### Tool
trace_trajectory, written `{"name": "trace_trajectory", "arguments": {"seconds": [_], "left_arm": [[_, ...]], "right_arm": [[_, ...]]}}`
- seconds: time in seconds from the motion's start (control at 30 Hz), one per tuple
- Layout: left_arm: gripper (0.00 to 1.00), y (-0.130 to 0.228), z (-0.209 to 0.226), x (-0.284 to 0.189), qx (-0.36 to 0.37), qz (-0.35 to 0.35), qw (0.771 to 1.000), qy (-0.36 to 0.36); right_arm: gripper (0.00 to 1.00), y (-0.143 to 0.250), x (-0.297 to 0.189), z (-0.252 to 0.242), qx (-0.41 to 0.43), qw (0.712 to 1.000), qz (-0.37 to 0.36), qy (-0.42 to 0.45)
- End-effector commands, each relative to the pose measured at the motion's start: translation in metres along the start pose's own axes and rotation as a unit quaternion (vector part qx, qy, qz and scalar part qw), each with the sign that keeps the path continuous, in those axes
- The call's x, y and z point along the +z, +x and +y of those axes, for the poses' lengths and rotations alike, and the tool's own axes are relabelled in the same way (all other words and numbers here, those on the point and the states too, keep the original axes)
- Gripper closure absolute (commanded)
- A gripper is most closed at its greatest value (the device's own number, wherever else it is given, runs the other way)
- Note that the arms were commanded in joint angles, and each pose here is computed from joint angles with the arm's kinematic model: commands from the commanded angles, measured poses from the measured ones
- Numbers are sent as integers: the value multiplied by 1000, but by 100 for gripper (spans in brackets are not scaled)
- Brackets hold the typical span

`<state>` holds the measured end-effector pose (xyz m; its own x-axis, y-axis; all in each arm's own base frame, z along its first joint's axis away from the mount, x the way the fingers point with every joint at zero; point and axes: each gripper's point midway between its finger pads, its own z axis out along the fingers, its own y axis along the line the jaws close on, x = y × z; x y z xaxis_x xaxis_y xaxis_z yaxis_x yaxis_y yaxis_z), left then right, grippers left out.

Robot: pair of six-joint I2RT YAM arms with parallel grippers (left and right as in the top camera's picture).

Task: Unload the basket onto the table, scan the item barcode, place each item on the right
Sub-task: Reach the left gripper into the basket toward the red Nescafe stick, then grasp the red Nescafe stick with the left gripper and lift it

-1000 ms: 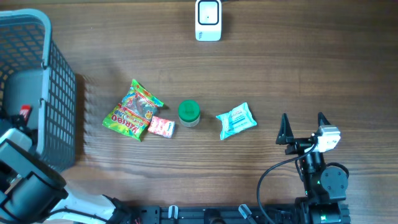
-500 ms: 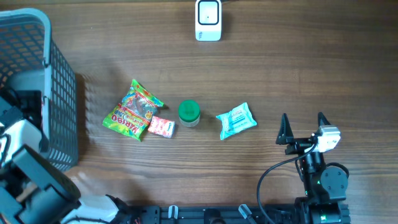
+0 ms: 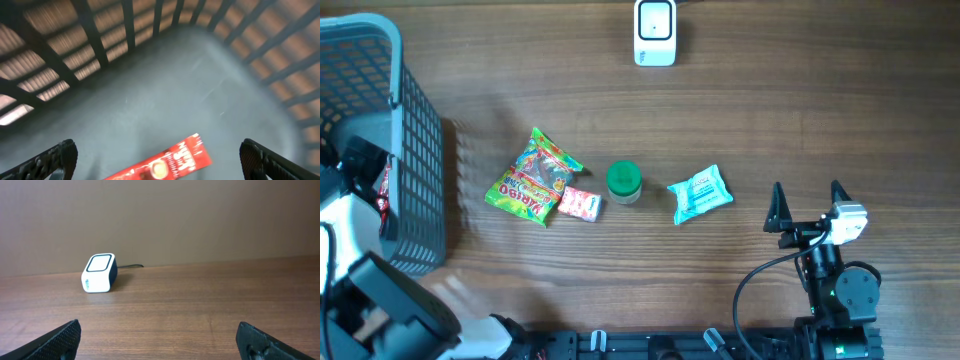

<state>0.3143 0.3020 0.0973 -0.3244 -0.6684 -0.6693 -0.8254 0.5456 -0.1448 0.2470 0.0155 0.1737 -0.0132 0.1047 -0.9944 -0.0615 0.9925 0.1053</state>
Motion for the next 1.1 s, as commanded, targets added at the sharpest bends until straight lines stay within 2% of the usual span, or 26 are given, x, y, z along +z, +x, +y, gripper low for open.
{"name": "trace_trajectory", "arguments": {"seconds": [0.0,0.13,0.23,0.5,0.63,0.67,0.73,0.77,0.8,0.93,1.07], "left_arm": [[0,30,4,26,69,51,996,-1],[0,49,-5,37,120,81,989,36],[0,49,-5,37,141,80,986,38],[0,65,-1,44,155,107,982,34],[1,91,6,53,155,152,976,28],[10,99,8,55,159,164,973,27],[51,109,11,57,170,182,968,27],[88,113,12,57,174,188,966,26],[96,113,12,57,174,189,966,27],[96,103,9,59,174,170,969,29],[96,65,-1,51,154,126,980,31]], "right_arm": [[0,-1,0,2,4,1000,-3,-5],[0,-1,0,2,4,1000,-3,-5],[0,-1,0,2,4,1000,-3,-5],[0,-1,0,2,4,1000,-2,-5],[0,-1,0,2,4,1000,-2,-5],[0,-1,0,2,4,1000,-2,-5],[0,-1,0,2,4,1000,-2,-5],[0,-1,0,2,4,1000,-2,-5],[0,-1,0,2,4,1000,-2,-4],[0,-1,0,2,4,1000,-2,-5],[0,-1,0,2,4,1000,-2,-4]]}}
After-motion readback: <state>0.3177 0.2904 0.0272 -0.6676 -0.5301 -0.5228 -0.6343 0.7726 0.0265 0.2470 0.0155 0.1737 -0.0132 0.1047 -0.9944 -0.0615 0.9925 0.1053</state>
